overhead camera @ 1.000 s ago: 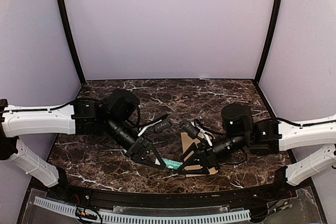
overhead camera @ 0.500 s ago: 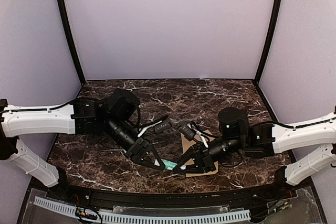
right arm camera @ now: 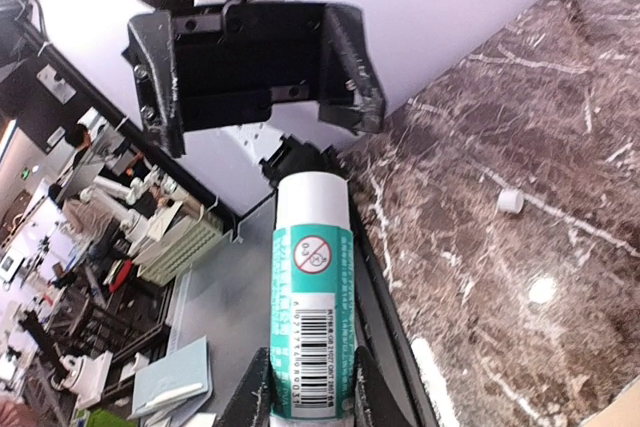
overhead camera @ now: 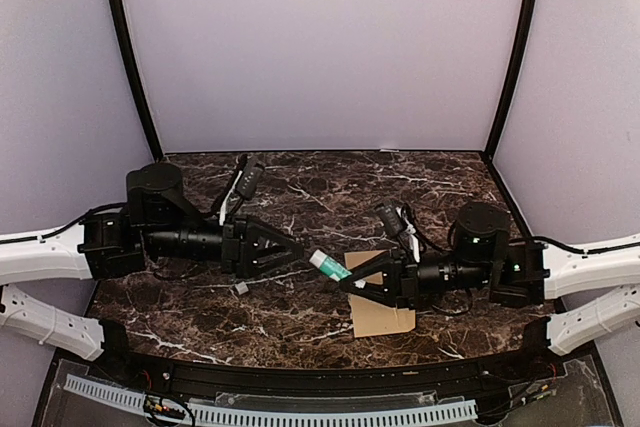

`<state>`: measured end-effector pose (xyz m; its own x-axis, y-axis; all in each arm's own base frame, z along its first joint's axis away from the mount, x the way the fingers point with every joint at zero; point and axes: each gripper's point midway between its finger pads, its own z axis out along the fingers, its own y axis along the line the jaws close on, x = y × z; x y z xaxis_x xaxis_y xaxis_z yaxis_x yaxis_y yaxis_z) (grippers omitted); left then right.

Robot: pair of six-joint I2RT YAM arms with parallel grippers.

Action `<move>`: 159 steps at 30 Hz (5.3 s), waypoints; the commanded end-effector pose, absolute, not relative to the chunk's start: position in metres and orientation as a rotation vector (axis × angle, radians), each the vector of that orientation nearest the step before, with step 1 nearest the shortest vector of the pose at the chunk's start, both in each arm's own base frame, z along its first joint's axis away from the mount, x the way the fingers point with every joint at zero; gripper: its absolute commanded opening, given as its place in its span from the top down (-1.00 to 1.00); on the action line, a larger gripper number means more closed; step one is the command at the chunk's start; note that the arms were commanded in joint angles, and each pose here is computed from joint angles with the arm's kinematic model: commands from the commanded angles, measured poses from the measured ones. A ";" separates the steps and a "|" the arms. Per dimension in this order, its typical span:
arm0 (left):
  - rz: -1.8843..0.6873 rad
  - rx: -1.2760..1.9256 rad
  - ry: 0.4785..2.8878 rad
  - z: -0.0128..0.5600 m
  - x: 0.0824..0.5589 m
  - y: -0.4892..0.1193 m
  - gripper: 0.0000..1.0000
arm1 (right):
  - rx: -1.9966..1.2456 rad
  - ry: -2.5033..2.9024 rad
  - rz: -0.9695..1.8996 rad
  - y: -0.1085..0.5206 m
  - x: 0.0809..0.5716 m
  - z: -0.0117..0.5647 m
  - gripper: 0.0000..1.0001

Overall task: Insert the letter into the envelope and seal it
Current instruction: Unscrew the solid glue.

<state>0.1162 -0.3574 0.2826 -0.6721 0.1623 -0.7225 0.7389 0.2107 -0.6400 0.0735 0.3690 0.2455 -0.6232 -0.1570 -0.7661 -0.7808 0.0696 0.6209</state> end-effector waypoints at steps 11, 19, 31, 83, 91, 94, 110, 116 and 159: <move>-1.546 0.307 1.688 0.338 0.153 -0.366 -0.52 | -0.612 1.581 1.509 0.379 0.117 0.307 0.84; -1.560 0.321 1.703 0.333 0.157 -0.390 -0.52 | -0.594 1.573 1.498 0.379 0.120 0.304 0.84; -1.725 0.340 1.651 0.338 0.143 -0.408 -0.11 | -0.551 1.568 1.493 0.380 0.125 0.302 0.84; -1.514 0.244 1.895 0.292 0.163 -0.405 1.00 | -0.629 1.886 1.043 0.359 0.120 0.246 -0.25; -1.529 0.264 1.918 0.288 0.160 -0.411 1.00 | -0.581 1.889 1.034 0.380 0.124 0.250 -0.10; -1.538 0.266 1.920 0.288 0.159 -0.412 1.00 | -0.576 1.874 1.050 0.385 0.124 0.254 -0.06; -1.576 0.355 1.890 0.293 0.146 -0.409 1.00 | -0.584 1.798 1.201 0.379 0.110 0.268 0.94; -1.710 0.602 1.754 0.314 0.112 -0.413 1.00 | -0.625 1.647 1.496 0.375 0.083 0.295 1.00; -1.402 0.360 2.016 0.277 0.146 -0.381 1.00 | -0.710 1.886 1.112 0.389 0.100 0.254 0.00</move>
